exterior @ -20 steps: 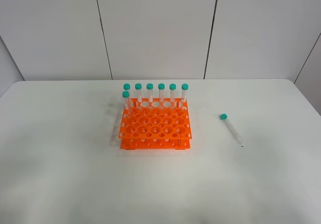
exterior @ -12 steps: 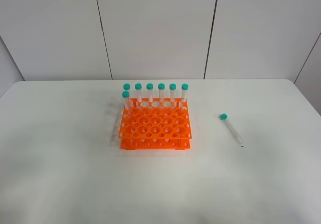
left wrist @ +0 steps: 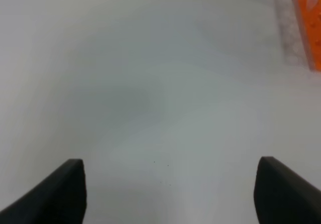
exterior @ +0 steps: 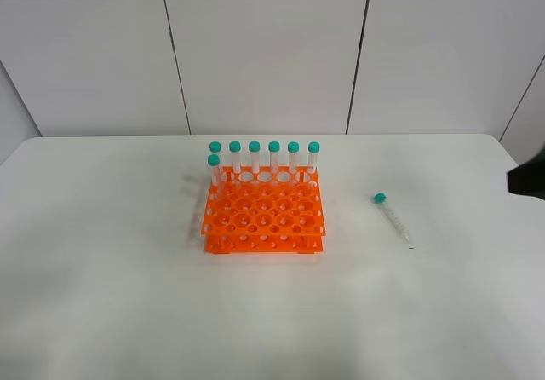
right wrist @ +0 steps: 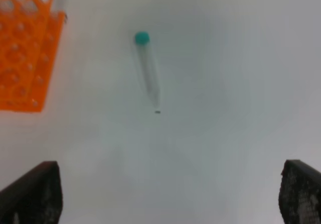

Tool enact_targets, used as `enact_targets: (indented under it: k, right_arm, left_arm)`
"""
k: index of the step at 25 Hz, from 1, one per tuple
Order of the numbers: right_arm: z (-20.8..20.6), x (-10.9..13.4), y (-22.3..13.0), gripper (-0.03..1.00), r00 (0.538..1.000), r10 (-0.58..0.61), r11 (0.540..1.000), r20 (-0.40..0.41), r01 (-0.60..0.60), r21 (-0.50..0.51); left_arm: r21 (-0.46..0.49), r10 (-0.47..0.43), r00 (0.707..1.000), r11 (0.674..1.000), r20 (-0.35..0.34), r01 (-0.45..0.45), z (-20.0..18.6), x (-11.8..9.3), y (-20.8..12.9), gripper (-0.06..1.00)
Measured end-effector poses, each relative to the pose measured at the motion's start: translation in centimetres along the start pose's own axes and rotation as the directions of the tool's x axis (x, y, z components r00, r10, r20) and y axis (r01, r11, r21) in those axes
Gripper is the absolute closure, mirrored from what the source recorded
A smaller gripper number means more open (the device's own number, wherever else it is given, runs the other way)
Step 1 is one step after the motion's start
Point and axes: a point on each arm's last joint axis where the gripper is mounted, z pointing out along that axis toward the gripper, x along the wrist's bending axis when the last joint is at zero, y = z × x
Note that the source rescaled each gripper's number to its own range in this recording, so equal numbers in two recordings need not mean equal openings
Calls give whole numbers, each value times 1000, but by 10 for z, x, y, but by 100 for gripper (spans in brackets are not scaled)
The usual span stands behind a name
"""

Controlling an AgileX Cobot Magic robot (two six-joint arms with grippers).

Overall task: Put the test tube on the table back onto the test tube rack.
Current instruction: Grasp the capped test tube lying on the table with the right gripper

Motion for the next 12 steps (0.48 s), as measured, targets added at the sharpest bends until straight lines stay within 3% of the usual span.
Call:
enact_targets:
  k: [5,12]
  right_arm:
    - [82,-3,48,5,999,-40,976,-10,41,216]
    - [175,9,84,6,986,-145,924,-82,165,344]
  left_arm:
    - [0,0,1000,1000,0,0,0,0,0,-5]
    - [0,0,1000,1000,0,0,0,0,0,-5]
